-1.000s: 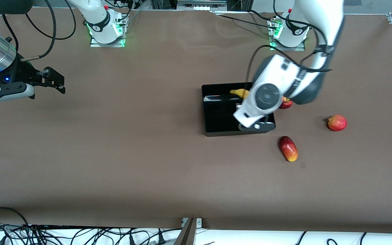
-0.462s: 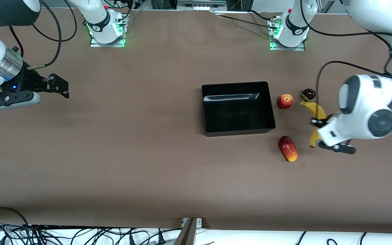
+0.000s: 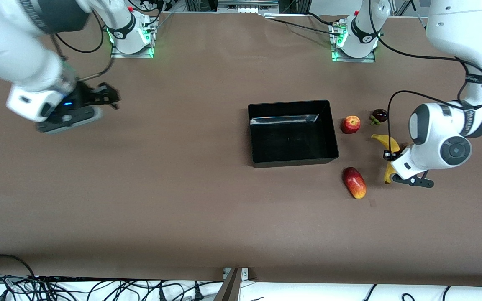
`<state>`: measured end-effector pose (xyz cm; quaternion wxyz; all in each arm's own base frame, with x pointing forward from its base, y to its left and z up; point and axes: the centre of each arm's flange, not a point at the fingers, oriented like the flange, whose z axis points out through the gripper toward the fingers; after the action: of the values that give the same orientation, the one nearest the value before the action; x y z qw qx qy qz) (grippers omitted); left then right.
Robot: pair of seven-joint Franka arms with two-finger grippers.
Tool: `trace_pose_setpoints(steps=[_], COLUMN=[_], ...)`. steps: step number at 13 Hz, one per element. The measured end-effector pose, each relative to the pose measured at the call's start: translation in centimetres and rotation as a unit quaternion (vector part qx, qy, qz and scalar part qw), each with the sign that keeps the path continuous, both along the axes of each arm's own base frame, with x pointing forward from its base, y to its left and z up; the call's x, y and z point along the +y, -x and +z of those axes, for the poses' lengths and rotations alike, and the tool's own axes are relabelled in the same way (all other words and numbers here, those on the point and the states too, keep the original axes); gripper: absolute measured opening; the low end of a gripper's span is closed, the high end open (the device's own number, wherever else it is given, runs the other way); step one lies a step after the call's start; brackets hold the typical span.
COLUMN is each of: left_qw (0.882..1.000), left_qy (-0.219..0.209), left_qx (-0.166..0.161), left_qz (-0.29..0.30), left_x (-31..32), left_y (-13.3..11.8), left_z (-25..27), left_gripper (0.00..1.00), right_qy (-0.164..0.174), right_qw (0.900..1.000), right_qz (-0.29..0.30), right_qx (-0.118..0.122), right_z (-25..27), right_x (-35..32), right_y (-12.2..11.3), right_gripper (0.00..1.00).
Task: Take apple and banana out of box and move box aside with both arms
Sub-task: 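Release the banana with the left gripper while the right gripper reaches the box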
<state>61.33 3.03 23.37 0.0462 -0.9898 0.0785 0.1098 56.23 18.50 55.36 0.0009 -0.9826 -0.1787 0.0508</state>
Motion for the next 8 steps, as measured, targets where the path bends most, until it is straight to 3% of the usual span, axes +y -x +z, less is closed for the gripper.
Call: trace_pose_setpoints(steps=[3,6,8], left_qw=[1.000,1.000,1.000], left_qy=[-0.005,-0.011,-0.012], left_qx=[-0.015,-0.020,-0.019], left_qz=[-0.004,-0.008,-0.010], left_x=[0.2,0.3,0.1], left_y=[0.4,0.5,0.5], left_z=[-2.6,-5.4,-6.0], left_gripper=[0.34,0.34,0.50], right_qy=[-0.011,-0.019,-0.024], right_qw=[1.000,0.998,0.996], right_qz=[-0.026,-0.062,-0.089], right_qx=[-0.003,-0.004,-0.004], right_z=[-2.3,-7.9,-12.3], right_x=[7.5,15.4,20.2], right_y=[1.2,1.9,2.8], right_gripper=[1.00,1.00,1.00])
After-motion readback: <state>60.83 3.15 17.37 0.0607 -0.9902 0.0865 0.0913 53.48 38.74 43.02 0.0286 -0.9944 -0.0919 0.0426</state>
